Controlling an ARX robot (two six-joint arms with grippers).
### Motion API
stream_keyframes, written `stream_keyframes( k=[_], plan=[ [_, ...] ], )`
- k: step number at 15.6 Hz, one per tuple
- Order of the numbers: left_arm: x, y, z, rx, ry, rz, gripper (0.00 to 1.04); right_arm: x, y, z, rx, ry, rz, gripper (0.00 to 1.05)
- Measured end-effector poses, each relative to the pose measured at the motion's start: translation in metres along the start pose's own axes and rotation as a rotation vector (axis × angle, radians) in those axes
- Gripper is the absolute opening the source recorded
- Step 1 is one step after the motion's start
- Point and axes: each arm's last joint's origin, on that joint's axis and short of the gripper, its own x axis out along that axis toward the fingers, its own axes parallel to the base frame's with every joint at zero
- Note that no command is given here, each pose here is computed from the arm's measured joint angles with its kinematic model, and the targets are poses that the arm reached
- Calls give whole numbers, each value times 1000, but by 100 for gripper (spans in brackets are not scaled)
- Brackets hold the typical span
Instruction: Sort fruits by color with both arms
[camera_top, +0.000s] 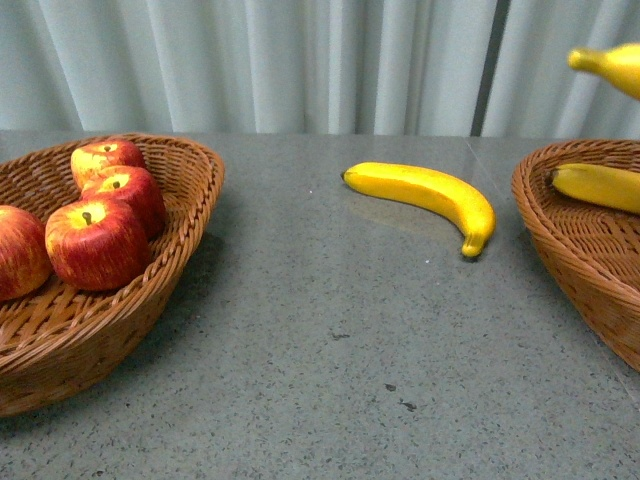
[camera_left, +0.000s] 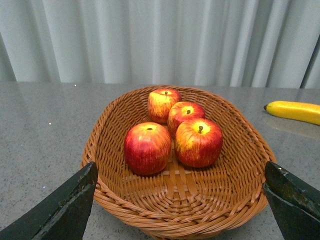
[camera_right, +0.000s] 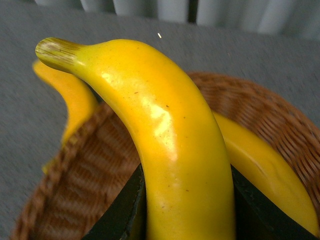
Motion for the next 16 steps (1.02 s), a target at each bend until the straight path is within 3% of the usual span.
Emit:
stream_keyframes(
  k=[2, 3, 4, 6, 13, 15, 16],
  plan=[
    [0, 0, 0, 0, 0, 0, 98, -24, -22, -21, -21, 47, -54, 36],
    [0, 0, 0, 0, 0, 0, 98, -48, -20, -23, -52, 69, -25, 43],
    [0, 0, 0, 0, 0, 0, 98, -57, -4, -11, -82, 39, 14, 78],
    [0, 0, 0, 0, 0, 0, 98, -53, 13, 5, -121, 0, 56, 98],
    [0, 0, 0, 0, 0, 0, 98, -37, 40, 37, -176, -97, 102, 98],
    [0, 0, 0, 0, 0, 0, 98, -8, 74, 61, -181, -177, 221, 98],
    [0, 0, 0, 0, 0, 0, 98, 18, 98, 65, -180, -148, 294, 98]
  ],
)
